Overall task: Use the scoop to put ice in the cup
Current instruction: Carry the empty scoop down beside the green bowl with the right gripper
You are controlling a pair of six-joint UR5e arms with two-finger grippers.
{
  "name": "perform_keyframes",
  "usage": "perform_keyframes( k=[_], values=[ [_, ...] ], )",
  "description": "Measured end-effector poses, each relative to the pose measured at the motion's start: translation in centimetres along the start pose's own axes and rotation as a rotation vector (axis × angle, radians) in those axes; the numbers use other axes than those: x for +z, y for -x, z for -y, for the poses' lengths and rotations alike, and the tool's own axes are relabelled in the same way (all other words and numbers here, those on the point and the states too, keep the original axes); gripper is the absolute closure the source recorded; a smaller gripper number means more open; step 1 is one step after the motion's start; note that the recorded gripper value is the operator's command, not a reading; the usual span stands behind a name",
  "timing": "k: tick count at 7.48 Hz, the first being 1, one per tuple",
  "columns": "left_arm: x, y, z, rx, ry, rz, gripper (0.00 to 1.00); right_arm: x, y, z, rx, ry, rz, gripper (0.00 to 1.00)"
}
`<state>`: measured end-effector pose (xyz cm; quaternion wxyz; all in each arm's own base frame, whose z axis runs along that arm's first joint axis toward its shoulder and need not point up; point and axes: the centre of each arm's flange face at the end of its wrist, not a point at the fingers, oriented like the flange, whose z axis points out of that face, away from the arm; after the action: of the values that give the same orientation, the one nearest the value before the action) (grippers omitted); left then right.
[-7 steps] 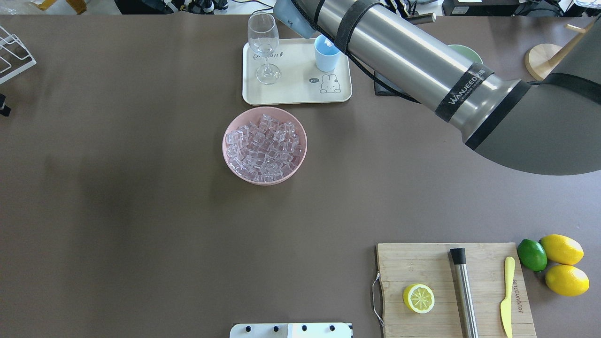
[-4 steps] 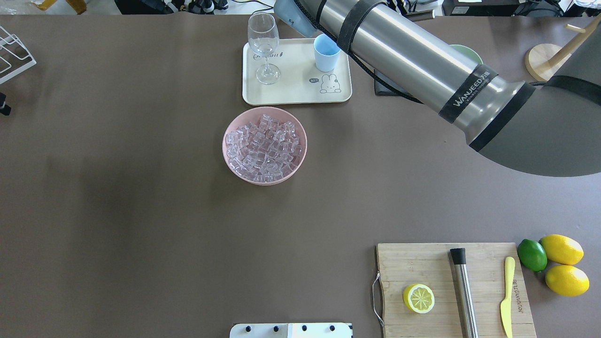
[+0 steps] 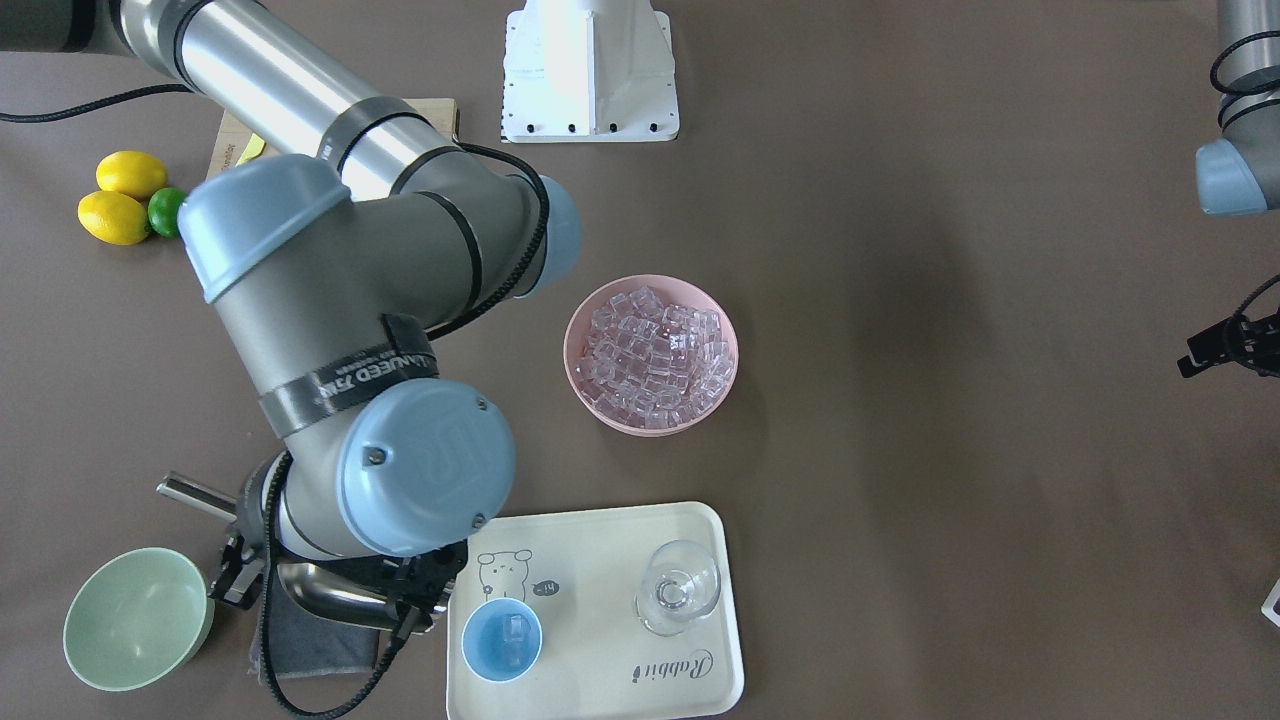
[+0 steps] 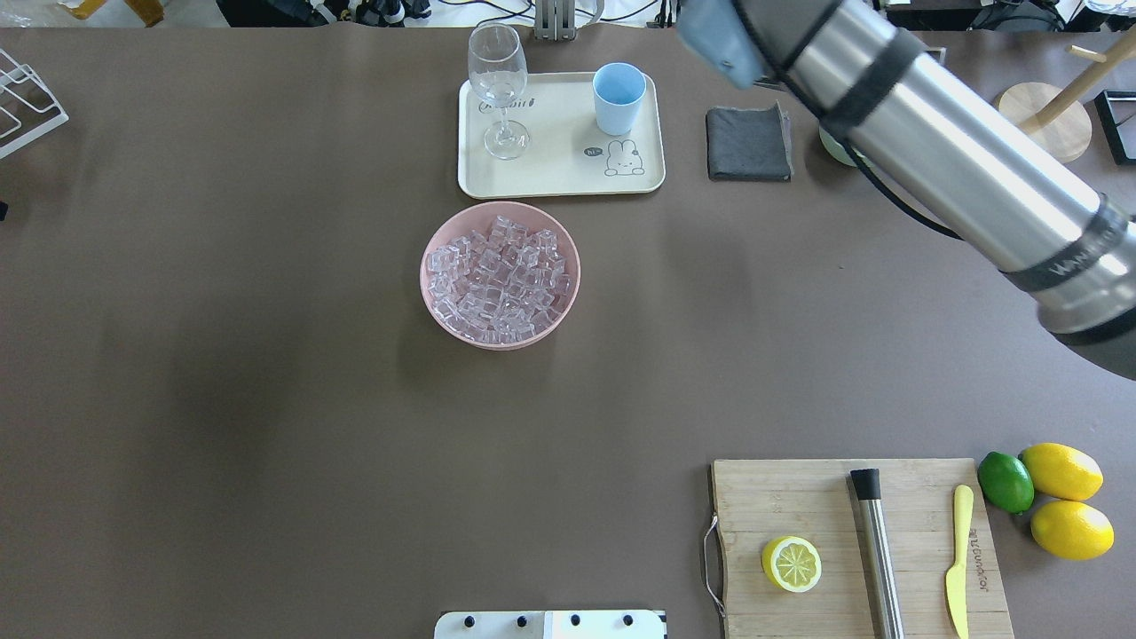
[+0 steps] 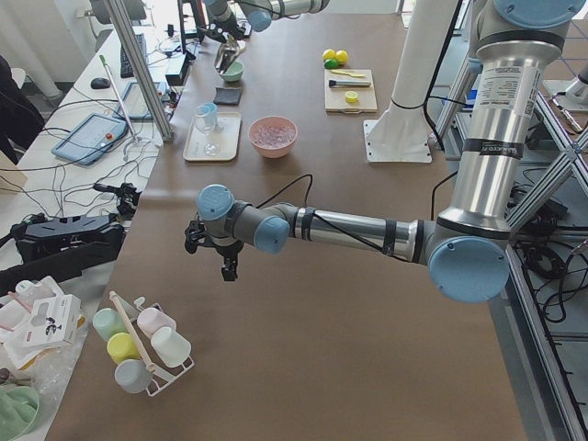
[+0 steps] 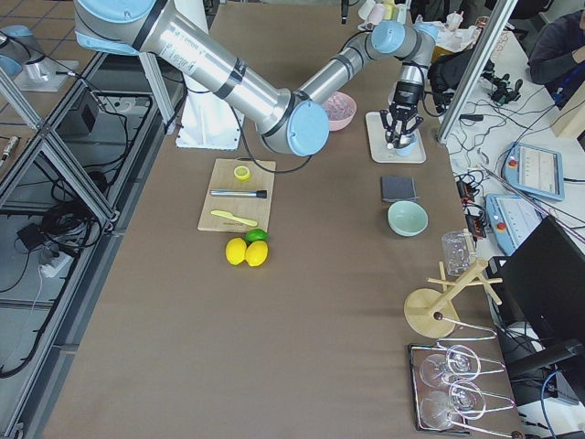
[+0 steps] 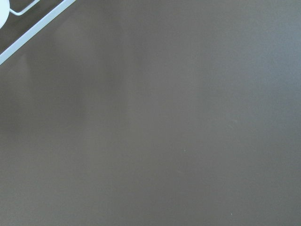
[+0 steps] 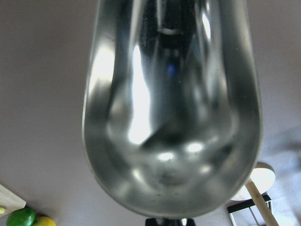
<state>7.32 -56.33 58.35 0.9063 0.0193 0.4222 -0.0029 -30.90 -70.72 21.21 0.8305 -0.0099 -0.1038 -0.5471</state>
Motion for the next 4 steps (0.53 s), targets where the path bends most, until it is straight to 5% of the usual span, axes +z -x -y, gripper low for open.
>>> perform_keyframes(
  k=[2,4],
  values=[
    [-2.0,0.7,-3.5,0.006,-0.024,-0.011,0.03,6.3,0.9,-11.4,0.064,-0.051,0.013,1.00],
    [-2.7,2.1,-5.6,-0.010,-0.031,-0.007,0.03,12.6,-0.1,-21.8,0.160,-0.067,0.087,1.00]
  ],
)
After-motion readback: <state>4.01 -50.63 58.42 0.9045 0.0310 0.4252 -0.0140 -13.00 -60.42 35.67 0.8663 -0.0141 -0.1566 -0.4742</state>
